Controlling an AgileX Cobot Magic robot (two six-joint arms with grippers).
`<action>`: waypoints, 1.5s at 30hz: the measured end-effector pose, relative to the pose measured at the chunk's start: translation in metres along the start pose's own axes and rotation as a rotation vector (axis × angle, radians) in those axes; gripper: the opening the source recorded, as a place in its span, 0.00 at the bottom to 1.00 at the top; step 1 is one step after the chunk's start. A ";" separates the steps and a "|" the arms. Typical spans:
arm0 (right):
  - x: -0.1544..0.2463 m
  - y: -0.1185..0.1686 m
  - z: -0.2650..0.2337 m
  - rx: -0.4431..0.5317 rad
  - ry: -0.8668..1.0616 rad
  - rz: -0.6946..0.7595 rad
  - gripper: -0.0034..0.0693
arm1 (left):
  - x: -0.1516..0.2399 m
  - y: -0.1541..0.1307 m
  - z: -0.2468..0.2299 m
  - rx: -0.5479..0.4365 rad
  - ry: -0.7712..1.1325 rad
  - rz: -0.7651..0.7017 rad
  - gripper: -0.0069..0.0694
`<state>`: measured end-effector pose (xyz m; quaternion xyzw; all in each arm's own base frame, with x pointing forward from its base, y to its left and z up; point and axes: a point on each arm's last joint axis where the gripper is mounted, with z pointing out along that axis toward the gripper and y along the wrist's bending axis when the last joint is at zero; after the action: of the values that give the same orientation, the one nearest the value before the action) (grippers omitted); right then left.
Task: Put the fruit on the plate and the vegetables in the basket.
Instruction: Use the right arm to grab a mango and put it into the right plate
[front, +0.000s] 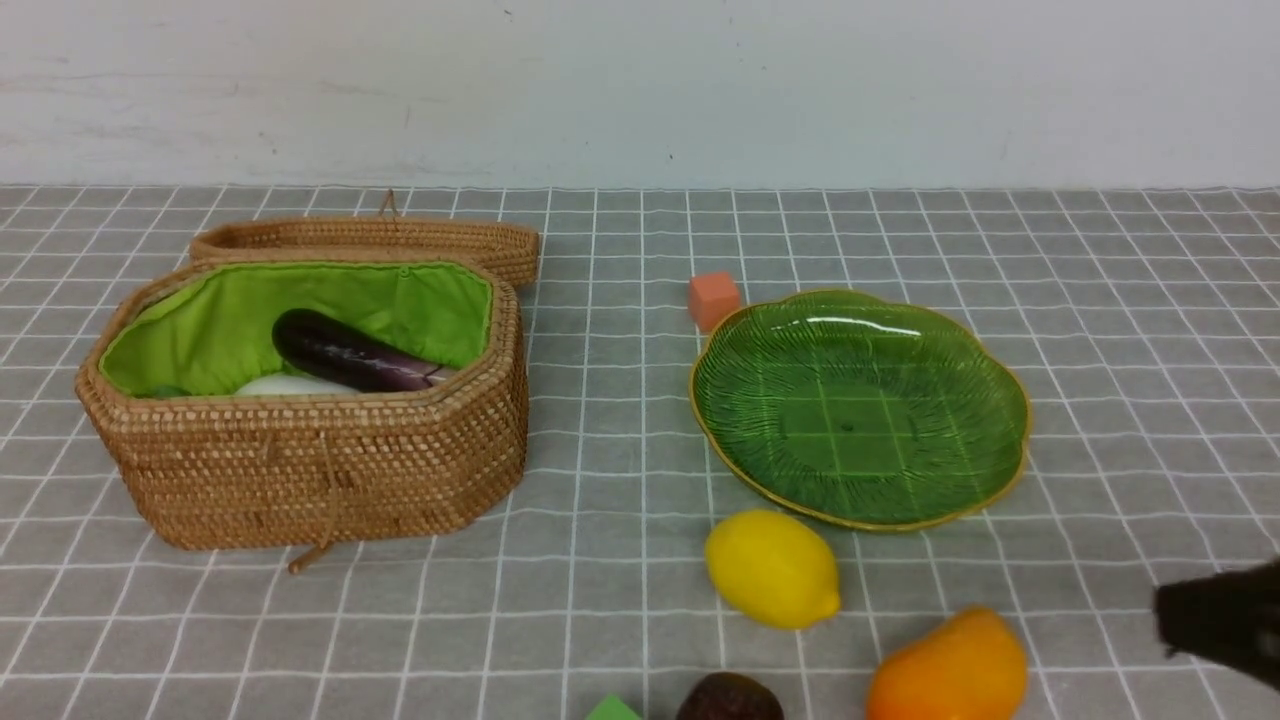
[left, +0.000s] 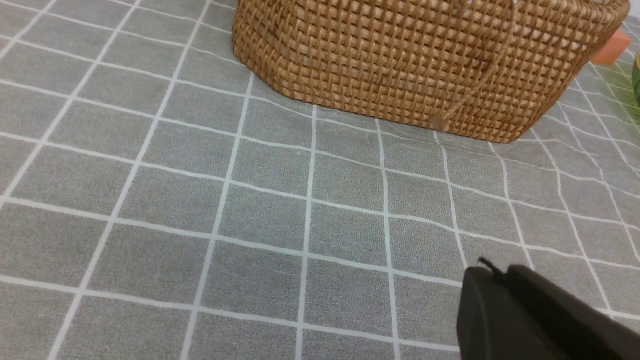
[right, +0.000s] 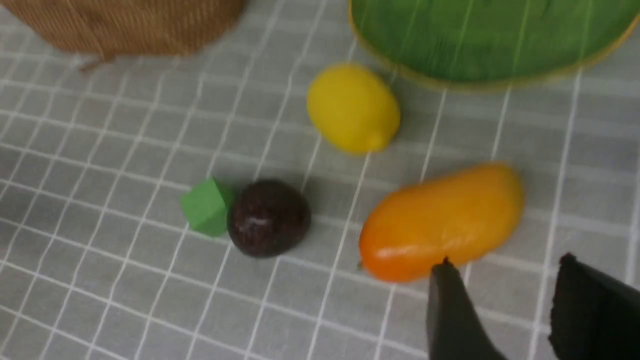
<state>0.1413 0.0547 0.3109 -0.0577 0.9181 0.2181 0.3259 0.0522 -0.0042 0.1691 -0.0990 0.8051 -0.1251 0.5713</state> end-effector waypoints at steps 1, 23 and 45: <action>-0.002 -0.002 0.007 0.003 0.030 0.052 0.53 | 0.000 0.000 0.000 0.000 0.000 0.000 0.13; -0.009 -0.053 0.158 0.129 0.303 0.688 0.87 | 0.000 0.000 0.000 0.000 0.000 0.000 0.16; -0.023 -0.044 0.170 -0.027 0.337 0.442 0.71 | 0.000 0.000 0.000 0.000 0.000 0.000 0.16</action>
<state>0.2679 0.0884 0.1914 0.1039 0.9467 0.2834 0.1123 0.0522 -0.0042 0.1691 -0.0990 0.8051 -0.1251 0.5713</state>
